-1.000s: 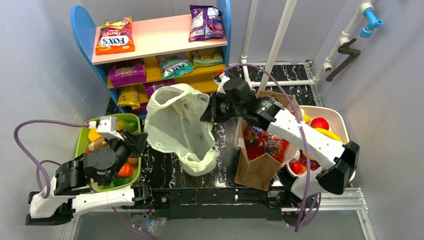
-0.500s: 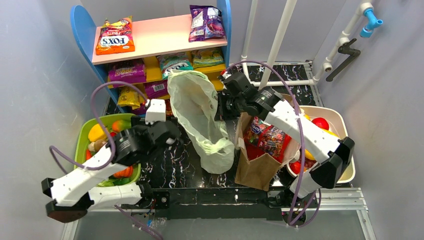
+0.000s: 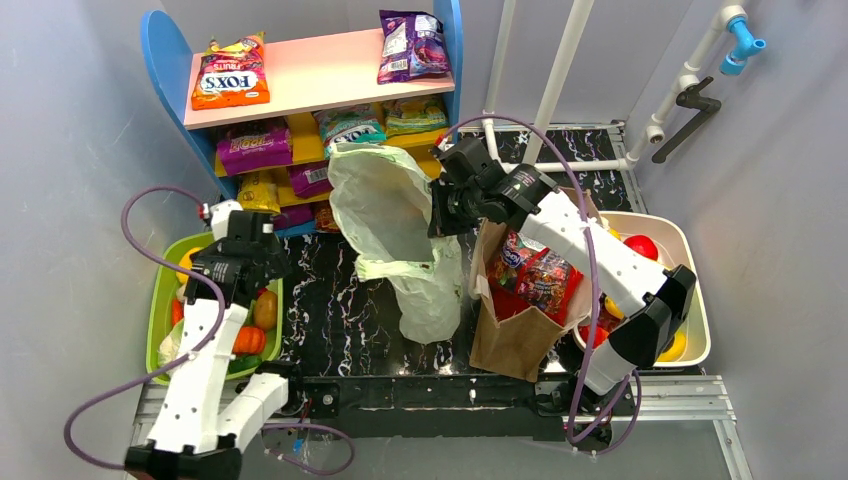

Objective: Place the food into the grocery bag and tie it

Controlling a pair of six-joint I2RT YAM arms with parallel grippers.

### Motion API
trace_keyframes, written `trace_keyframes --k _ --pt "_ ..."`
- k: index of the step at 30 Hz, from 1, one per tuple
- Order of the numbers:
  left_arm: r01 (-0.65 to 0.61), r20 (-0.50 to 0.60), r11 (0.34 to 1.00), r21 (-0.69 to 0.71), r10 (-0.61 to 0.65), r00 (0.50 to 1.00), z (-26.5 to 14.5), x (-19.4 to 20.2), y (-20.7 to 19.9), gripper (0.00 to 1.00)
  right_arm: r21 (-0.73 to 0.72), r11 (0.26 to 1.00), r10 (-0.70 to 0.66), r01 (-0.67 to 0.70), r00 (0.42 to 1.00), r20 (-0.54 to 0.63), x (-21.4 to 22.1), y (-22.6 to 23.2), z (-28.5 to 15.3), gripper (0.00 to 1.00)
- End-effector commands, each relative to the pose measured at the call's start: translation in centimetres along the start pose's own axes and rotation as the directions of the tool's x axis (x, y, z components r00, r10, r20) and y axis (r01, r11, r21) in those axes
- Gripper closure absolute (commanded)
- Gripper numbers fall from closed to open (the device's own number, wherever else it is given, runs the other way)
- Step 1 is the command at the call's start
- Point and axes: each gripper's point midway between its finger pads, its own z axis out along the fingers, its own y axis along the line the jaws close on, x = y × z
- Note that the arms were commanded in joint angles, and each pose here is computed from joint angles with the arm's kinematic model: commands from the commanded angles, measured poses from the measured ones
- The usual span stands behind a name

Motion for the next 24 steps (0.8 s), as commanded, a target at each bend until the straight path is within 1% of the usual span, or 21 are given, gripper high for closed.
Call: trace_keyframes --k 1,3,6,8,11,14,16,19,21,24 --pt "0.133 -0.061 0.991 -0.029 -0.135 0.989 2.3 0.7 1.5 0.02 -0.025 1.0 -0.014 0.013 0.999 -0.046 1.3 0.1 1.0 0.99" --pt "0.219 -0.067 0.974 -0.05 -0.222 0.973 3.2 0.9 1.8 0.02 -0.027 1.0 -0.01 0.008 0.998 -0.059 1.7 0.0 1.4 0.99" --pt "0.315 -0.079 0.948 -0.052 -0.319 0.945 4.6 0.7 1.5 0.02 -0.032 0.999 -0.003 0.001 0.998 -0.07 2.0 0.0 1.7 0.99" --pt "0.363 -0.067 0.927 -0.096 -0.37 0.927 5.6 0.5 2.0 0.02 -0.034 0.999 -0.004 0.001 0.997 -0.077 2.3 0.0 1.8 0.99" --pt "0.435 -0.02 0.881 -0.185 -0.446 0.895 7.0 0.3 3.1 0.02 -0.028 1.0 -0.005 0.003 0.997 -0.078 2.6 -0.3 1.9 0.99" --pt "0.488 -0.022 0.846 -0.214 -0.503 0.864 8.3 0.3 2.9 0.02 -0.02 1.0 -0.01 0.008 0.997 -0.079 2.8 -0.6 2.0 0.99" --pt "0.502 -0.02 0.834 -0.228 -0.52 0.854 8.9 -0.1 2.8 0.02 -0.016 1.0 -0.013 0.011 0.996 -0.084 3.0 -0.7 2.0 0.99" --pt "0.52 0.026 0.812 -0.267 -0.533 0.846 10.4 -0.4 3.2 0.02 -0.013 1.0 -0.017 0.016 0.996 -0.09 3.1 -0.8 2.0 0.99" --pt "0.564 0.05 0.779 -0.274 -0.574 0.817 11.4 -0.5 3.1 0.02 -0.016 1.0 -0.018 0.016 0.995 -0.097 3.2 -0.7 2.1 0.99" --pt "0.64 0.054 0.733 -0.23 -0.647 0.761 12.9 -0.4 1.7 0.02 -0.024 1.0 -0.017 0.015 0.994 -0.111 3.4 -0.6 2.4 0.99"
